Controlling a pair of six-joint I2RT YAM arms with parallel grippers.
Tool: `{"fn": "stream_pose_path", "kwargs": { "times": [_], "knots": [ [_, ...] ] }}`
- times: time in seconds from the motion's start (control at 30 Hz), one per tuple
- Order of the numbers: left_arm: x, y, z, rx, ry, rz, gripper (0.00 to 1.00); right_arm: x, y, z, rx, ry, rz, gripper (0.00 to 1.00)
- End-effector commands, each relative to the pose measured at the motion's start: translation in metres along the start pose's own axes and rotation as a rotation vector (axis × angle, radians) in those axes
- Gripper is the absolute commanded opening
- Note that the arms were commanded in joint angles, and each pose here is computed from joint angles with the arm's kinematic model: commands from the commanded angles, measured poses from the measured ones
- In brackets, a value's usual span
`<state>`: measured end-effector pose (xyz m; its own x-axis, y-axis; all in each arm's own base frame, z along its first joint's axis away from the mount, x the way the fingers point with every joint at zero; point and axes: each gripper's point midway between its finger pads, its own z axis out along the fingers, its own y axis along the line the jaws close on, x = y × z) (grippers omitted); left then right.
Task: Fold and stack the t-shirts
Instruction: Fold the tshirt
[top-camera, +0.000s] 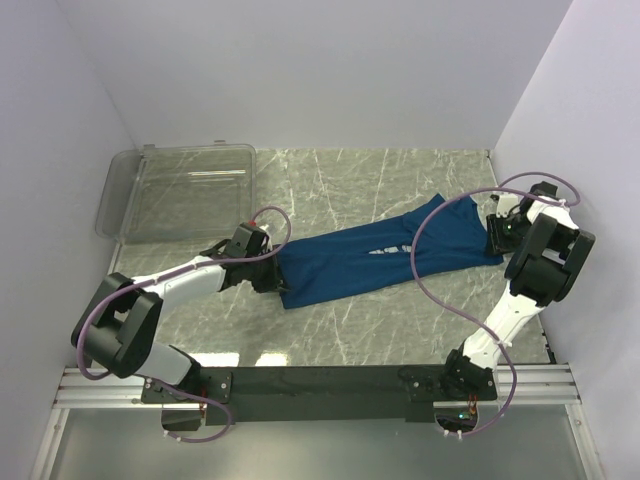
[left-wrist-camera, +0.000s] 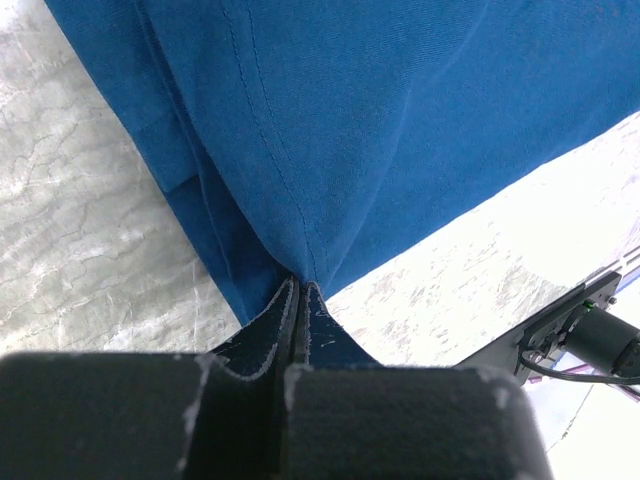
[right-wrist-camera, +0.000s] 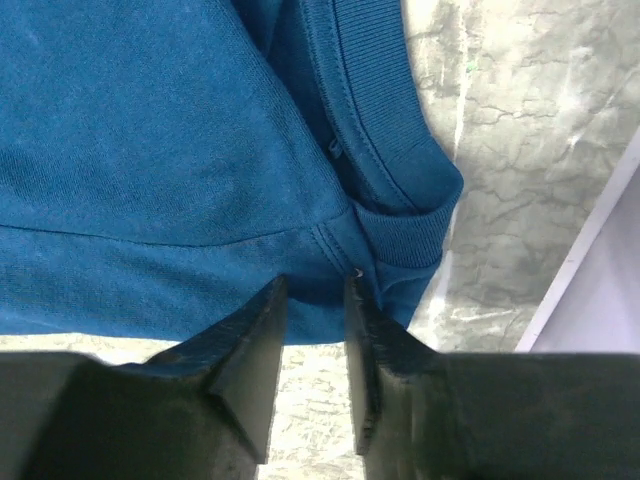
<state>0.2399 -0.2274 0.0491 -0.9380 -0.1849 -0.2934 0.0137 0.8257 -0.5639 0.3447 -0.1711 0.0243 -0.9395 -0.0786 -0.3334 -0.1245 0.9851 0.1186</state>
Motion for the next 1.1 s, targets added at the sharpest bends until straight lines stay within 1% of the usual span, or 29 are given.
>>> {"fn": "stream_pose_path", "kwargs": {
  "times": [0.0,0.03,0.07,0.1,0.17,0.2,0.27,0.4,0.57,0.63,0.67,0.73,0.8,0.87,1.07],
  "knots": [
    [-0.004,-0.012,-0.004,0.049,-0.015,0.034,0.01,-0.017,-0.013,-0.009,0.044,-0.05,-0.027,0.36],
    [-0.005,-0.012,-0.003,0.049,-0.015,0.034,0.01,-0.016,-0.013,-0.008,0.043,-0.048,-0.028,0.33],
    [-0.005,-0.012,-0.004,0.05,-0.014,0.035,0.01,-0.015,-0.013,-0.008,0.046,-0.045,-0.029,0.29],
    [-0.005,-0.014,-0.004,0.054,-0.012,0.039,0.0,-0.014,-0.013,-0.007,0.047,-0.046,-0.031,0.19],
    [-0.003,-0.014,-0.005,0.06,-0.007,0.042,0.01,-0.014,-0.014,-0.008,0.054,-0.05,-0.033,0.1],
    [-0.003,-0.016,-0.007,0.067,-0.009,0.044,0.01,-0.014,-0.013,-0.011,0.059,-0.059,-0.038,0.03],
    [-0.004,-0.019,-0.011,0.078,-0.019,0.049,0.0,-0.016,-0.014,-0.017,0.071,-0.077,-0.041,0.0],
    [-0.002,-0.021,-0.02,0.092,-0.031,0.053,0.0,-0.026,-0.018,-0.038,0.111,-0.141,-0.051,0.0],
    [-0.001,-0.022,-0.028,0.101,-0.05,0.049,0.0,-0.032,-0.022,-0.05,0.122,-0.165,-0.045,0.0],
    [0.003,-0.019,-0.026,0.098,-0.043,0.042,0.0,-0.034,-0.023,-0.049,0.112,-0.165,-0.044,0.11],
    [0.004,-0.017,-0.025,0.097,-0.041,0.037,0.0,-0.034,-0.023,-0.045,0.103,-0.156,-0.037,0.27],
    [0.005,-0.017,-0.024,0.102,-0.042,0.035,0.0,-0.035,-0.022,-0.04,0.088,-0.152,-0.023,0.35],
    [0.006,-0.018,-0.023,0.111,-0.039,0.032,0.0,-0.035,-0.022,-0.032,0.07,-0.138,-0.009,0.39],
    [0.006,-0.018,-0.022,0.112,-0.037,0.029,0.0,-0.035,-0.021,-0.024,0.06,-0.125,-0.002,0.41],
    [0.008,-0.017,-0.023,0.111,-0.032,0.034,0.0,-0.029,-0.013,-0.007,0.015,-0.086,-0.001,0.39]
  ]
}}
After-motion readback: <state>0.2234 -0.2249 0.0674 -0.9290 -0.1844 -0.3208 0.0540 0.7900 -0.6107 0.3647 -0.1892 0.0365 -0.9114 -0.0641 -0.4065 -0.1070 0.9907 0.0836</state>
